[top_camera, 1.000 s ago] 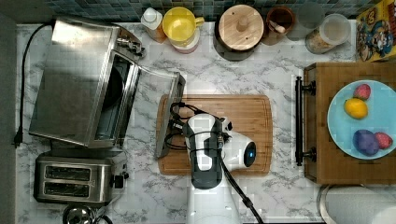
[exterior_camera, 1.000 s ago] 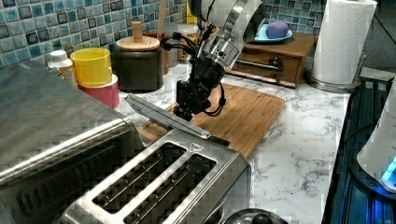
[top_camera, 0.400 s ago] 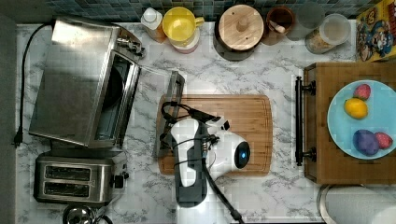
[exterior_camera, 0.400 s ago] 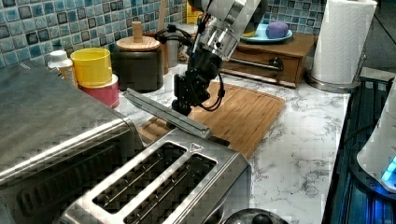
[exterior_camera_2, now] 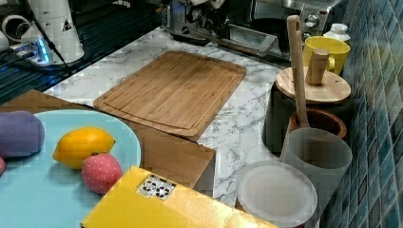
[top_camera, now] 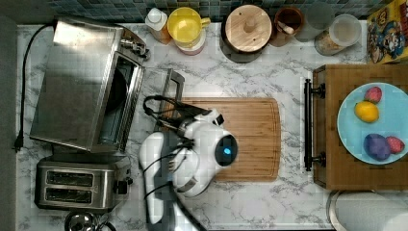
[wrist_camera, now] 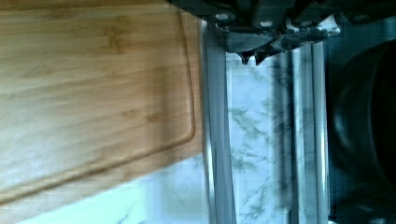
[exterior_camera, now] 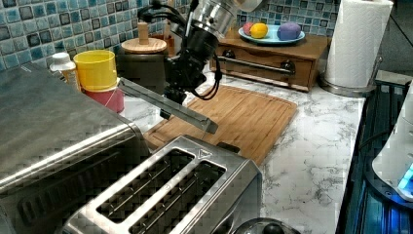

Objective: Close the oven.

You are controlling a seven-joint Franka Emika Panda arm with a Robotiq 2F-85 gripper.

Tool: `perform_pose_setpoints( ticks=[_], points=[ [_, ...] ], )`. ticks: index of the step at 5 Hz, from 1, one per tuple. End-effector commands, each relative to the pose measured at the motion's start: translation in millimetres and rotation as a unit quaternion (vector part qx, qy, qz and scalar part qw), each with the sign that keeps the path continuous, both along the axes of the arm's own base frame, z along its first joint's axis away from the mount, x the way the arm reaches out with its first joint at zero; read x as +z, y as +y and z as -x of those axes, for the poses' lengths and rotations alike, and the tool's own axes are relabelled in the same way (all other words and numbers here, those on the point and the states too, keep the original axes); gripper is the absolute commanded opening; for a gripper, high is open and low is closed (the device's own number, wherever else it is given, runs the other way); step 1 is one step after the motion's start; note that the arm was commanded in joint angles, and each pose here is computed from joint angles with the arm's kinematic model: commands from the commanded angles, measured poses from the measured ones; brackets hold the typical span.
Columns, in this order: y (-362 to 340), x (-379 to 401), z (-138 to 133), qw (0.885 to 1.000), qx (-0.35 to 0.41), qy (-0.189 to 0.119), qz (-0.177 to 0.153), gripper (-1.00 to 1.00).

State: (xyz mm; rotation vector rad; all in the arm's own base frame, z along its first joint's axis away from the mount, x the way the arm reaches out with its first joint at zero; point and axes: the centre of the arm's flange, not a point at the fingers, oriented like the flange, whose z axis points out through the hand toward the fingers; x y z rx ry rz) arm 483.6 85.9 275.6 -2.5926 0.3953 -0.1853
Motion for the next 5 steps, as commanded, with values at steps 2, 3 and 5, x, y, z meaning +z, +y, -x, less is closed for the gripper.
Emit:
perform_pose_setpoints(
  ticks=[2, 3, 5],
  points=[
    [132, 195, -90, 0.995, -0.005, -0.033, 0.094, -1.0],
    [132, 209, -82, 0.994, -0.018, -0.057, 0.093, -1.0],
    [176, 236, -98, 0.978, -0.024, -0.048, 0.2, -1.0]
  ],
)
